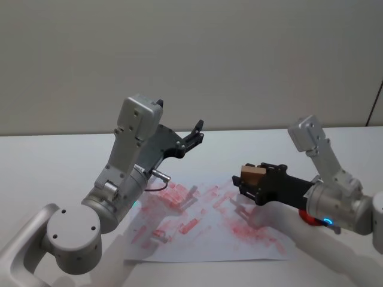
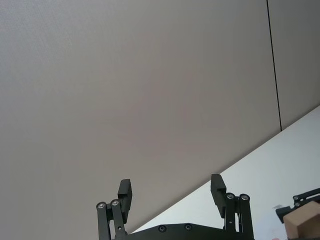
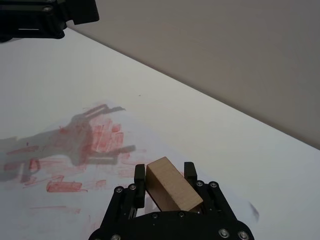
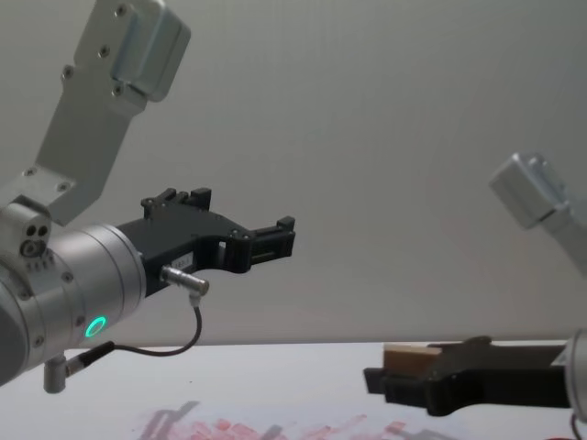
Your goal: Use the one hand to pick up the stamp and affix it onto the A4 paper.
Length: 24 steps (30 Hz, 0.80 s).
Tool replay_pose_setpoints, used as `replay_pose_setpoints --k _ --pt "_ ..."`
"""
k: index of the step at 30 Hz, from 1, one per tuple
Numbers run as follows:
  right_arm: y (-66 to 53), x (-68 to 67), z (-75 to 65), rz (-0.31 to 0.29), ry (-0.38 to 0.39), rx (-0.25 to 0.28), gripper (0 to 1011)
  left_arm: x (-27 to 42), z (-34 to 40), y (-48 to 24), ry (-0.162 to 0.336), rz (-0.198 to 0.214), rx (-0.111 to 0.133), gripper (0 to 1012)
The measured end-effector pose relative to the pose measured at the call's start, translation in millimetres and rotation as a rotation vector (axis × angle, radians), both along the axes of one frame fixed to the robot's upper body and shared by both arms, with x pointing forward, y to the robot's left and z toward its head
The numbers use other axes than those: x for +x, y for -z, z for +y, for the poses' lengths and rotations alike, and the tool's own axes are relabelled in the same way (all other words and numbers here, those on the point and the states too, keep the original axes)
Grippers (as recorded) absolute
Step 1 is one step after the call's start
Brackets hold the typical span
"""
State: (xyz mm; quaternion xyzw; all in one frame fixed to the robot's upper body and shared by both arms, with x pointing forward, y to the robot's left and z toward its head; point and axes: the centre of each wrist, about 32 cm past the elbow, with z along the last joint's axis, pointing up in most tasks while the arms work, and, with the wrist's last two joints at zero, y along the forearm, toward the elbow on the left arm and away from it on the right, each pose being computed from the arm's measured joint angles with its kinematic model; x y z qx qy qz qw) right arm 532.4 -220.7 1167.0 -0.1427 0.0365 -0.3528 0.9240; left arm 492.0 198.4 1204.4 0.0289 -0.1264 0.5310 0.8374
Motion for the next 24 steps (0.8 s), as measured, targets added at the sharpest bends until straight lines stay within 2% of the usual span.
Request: replay_pose_setpoints --k 6,13,24 --pt "6.6 10.9 5.3 0.032 -0.052 0.019 450 0.0 0.0 0.0 0.000 0.000 0.000 1001" --pt "9.4 16.4 8.7 0.049 -0.083 0.016 450 0.0 0.0 0.0 0.000 0.000 0.000 1001" --pt "9.1 19.6 10.1 0.094 -0.115 -0.044 450 0.0 0.0 0.0 0.000 0.000 0.000 1001"
